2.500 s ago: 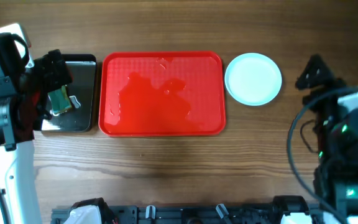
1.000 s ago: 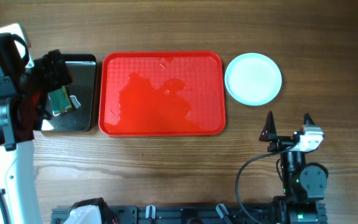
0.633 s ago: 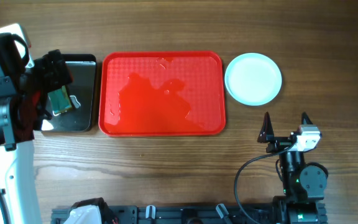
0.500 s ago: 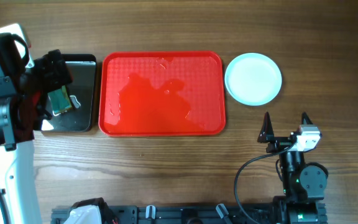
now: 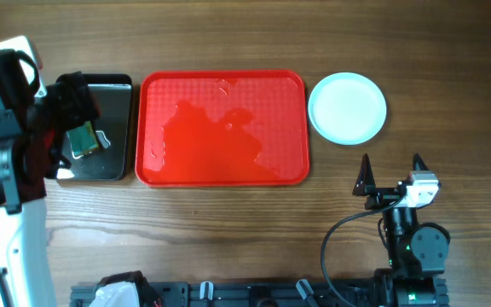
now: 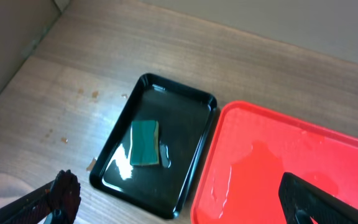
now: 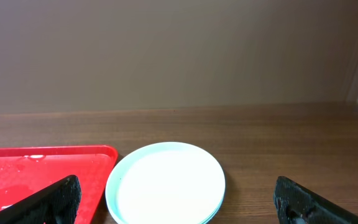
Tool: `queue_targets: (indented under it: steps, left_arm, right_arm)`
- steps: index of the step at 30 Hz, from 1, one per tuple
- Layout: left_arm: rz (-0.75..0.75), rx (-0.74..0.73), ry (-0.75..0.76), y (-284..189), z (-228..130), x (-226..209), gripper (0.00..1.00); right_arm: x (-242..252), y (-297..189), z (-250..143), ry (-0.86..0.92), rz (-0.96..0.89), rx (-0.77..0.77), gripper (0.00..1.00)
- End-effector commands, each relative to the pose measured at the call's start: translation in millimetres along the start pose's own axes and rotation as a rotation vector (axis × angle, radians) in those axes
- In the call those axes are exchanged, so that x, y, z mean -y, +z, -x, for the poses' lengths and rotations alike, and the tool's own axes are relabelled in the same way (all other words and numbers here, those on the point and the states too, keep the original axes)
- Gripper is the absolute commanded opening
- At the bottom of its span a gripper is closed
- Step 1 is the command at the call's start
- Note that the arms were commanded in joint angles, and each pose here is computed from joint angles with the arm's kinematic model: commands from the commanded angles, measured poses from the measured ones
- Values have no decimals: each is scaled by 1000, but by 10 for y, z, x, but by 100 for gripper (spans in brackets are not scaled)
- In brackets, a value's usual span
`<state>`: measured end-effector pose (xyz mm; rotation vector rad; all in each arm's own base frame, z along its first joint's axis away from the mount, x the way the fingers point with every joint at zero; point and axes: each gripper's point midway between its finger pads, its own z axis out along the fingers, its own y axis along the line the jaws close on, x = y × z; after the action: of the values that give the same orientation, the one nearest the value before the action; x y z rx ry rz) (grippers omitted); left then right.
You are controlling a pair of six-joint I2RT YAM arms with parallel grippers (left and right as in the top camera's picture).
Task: Clean dirty plates on tray and stack at the side
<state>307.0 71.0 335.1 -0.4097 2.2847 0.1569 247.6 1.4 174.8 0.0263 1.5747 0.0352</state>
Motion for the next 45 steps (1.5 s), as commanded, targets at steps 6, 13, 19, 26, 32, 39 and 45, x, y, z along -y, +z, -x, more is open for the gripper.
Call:
queue_targets:
  steps: [6,13,19,26,32,39,45]
  left_arm:
    - [-64,198,-37,-175,-380,-11,100]
    - [-220,457,-41,67,-825,162,100]
    - [-275,601,-37,293,-1231,197,100]
    - [-284,666,-39,508,-1620,169,100]
    - [-279,655,-40,657,-1791,157,100]
    - [-279,647,-40,668,-1806,158,100]
    - [-278,648,-40,668,-1805,157,100]
  right_arm:
    - [-36,-8,15,-11,18,10,100]
    - [-36,-8,15,-11,18,10,99]
    - [-36,-8,15,-11,18,10,99]
    - [-36,-8,15,-11,18,10,100]
    - [-36,-8,15,-11,18,10,100]
    - [-36,-8,16,-11,18,10,100]
    - [-36,-8,15,-11,18,10,100]
